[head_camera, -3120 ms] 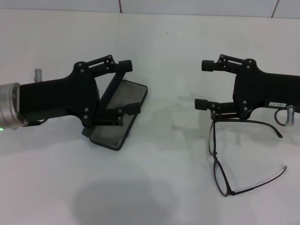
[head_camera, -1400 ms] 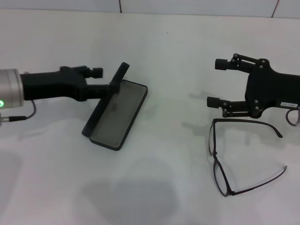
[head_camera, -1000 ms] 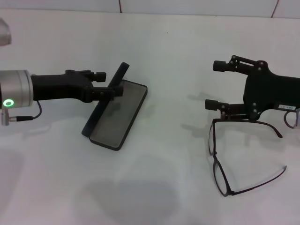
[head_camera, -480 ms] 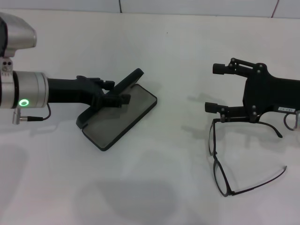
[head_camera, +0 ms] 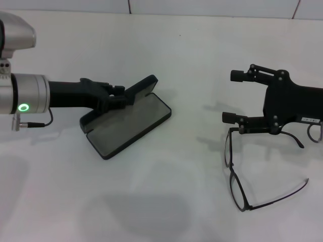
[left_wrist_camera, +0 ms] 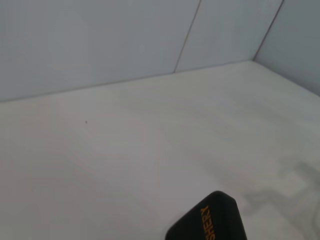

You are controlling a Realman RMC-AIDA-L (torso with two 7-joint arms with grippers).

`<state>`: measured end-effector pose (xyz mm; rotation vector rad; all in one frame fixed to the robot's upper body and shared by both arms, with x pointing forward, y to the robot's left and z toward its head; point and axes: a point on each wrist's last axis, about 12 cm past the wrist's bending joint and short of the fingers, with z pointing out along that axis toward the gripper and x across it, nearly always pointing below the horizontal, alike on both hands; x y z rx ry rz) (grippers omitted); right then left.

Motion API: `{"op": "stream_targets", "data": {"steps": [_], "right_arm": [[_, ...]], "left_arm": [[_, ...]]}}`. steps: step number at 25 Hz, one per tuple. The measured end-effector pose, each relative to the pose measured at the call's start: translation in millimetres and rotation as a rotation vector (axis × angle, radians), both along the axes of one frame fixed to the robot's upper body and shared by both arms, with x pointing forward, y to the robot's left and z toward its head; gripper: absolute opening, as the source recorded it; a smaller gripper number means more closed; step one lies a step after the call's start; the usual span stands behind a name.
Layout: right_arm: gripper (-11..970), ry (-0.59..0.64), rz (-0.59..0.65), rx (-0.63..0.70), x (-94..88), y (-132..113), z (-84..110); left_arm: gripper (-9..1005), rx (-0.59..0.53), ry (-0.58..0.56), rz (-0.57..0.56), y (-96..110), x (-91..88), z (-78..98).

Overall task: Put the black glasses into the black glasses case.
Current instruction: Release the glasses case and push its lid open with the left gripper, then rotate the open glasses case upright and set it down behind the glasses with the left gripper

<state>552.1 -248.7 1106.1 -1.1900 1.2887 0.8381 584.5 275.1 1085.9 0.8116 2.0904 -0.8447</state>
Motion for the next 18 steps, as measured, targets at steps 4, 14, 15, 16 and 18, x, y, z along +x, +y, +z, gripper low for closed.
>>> {"op": "stream_targets", "data": {"steps": [4,14,15,16,18], "right_arm": [[868,-0.005,-0.001,0.001,-1.6,-1.0,0.2],[868,0.004,0.007,0.011,-8.7,-3.5,-2.9],[868,0.005,0.006,0.012,-9.5,-3.9,-3.3],[868,0.006,0.006,0.012,-9.7,-4.0,-3.4],[868,0.007,0.006,0.015,-10.7,-4.5,-3.8]], "left_arm": [[422,-0.024,-0.034,0.020,0.6,3.1,3.7],[251,-0.023,-0.083,0.010,-0.8,13.9,15.1],[239,-0.020,-0.088,0.004,-1.8,14.7,15.9],[227,-0.018,-0.091,0.001,-2.1,15.0,16.2],[215,-0.012,-0.104,-0.010,-3.6,16.5,17.7]]}}
